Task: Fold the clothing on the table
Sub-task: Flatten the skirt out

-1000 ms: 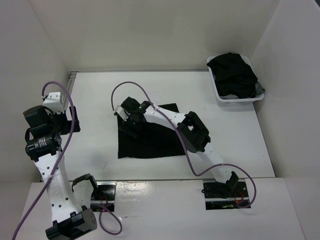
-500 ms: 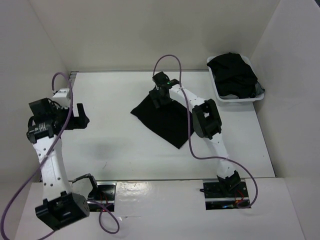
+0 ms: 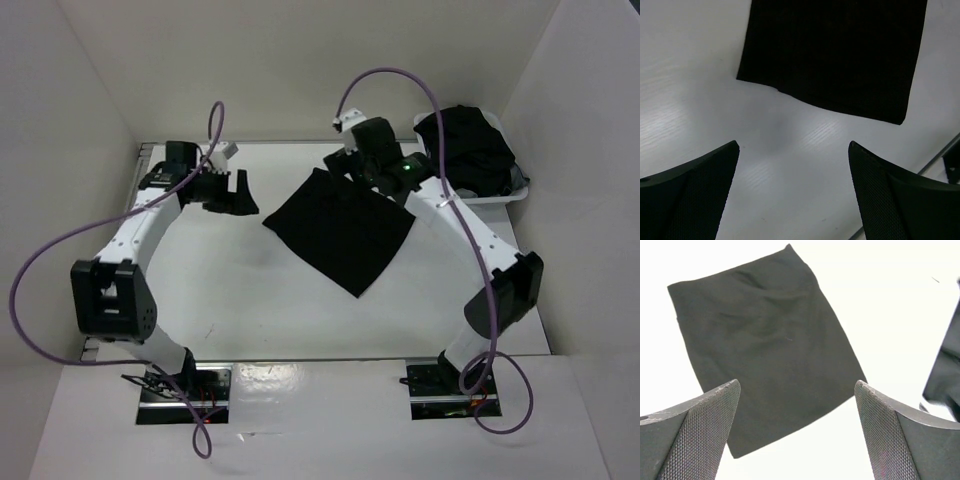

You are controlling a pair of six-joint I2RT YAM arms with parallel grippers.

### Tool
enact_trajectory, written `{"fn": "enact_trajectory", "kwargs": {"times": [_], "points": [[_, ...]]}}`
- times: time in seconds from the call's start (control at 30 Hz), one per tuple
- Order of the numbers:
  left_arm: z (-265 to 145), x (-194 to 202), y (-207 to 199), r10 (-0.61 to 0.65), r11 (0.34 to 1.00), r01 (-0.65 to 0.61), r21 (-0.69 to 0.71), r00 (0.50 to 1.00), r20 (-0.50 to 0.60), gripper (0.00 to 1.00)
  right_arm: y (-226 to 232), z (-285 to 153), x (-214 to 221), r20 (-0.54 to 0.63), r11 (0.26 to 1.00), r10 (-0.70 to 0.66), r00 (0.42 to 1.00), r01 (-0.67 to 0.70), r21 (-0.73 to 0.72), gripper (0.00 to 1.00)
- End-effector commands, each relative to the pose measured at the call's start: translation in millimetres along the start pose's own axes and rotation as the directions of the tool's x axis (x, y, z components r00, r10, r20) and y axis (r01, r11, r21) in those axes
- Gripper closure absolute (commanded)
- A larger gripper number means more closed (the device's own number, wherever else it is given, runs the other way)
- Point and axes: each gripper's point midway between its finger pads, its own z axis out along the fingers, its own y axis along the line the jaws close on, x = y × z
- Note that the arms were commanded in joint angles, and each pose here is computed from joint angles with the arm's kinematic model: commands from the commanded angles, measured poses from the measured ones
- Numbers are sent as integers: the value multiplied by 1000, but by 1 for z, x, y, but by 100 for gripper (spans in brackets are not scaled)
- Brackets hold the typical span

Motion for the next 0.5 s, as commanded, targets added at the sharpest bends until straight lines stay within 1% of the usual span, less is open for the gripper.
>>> {"fn": "enact_trajectory", "kwargs": {"times": [0.0,0.03,0.07,0.1,0.13,0.17,0.2,0.3,0.43,0.47], "points": [[46,2,-1,-244,968,245,51,969,-26,5,-46,5,36,-71,995,2,997,5,99,1],[58,4,0,-284,957,286,46,958,-35,12,-51,6,47,-88,994,11,996,-1,110,1],[68,12,10,-335,942,336,6,941,-55,16,-63,1,51,-88,991,29,996,-17,131,1],[82,12,21,-403,915,401,-36,913,-62,19,-66,2,57,-102,990,35,994,-20,137,1],[89,16,25,-428,903,425,-63,901,-69,21,-71,-1,59,-100,989,43,994,-28,147,1],[99,26,36,-465,883,454,-115,881,-85,22,-76,0,64,-113,986,49,992,-30,164,1],[104,27,39,-505,860,493,-132,859,-81,24,-84,0,67,-117,983,62,991,-40,180,1],[121,28,43,-555,830,544,-124,826,-98,27,-92,-2,75,-131,980,76,988,-49,194,1],[140,28,40,-581,811,561,-164,806,-117,31,-91,3,79,-145,980,75,987,-46,192,1],[148,38,39,-584,810,560,-173,799,-143,32,-89,7,84,-167,981,72,983,-40,188,1]]}}
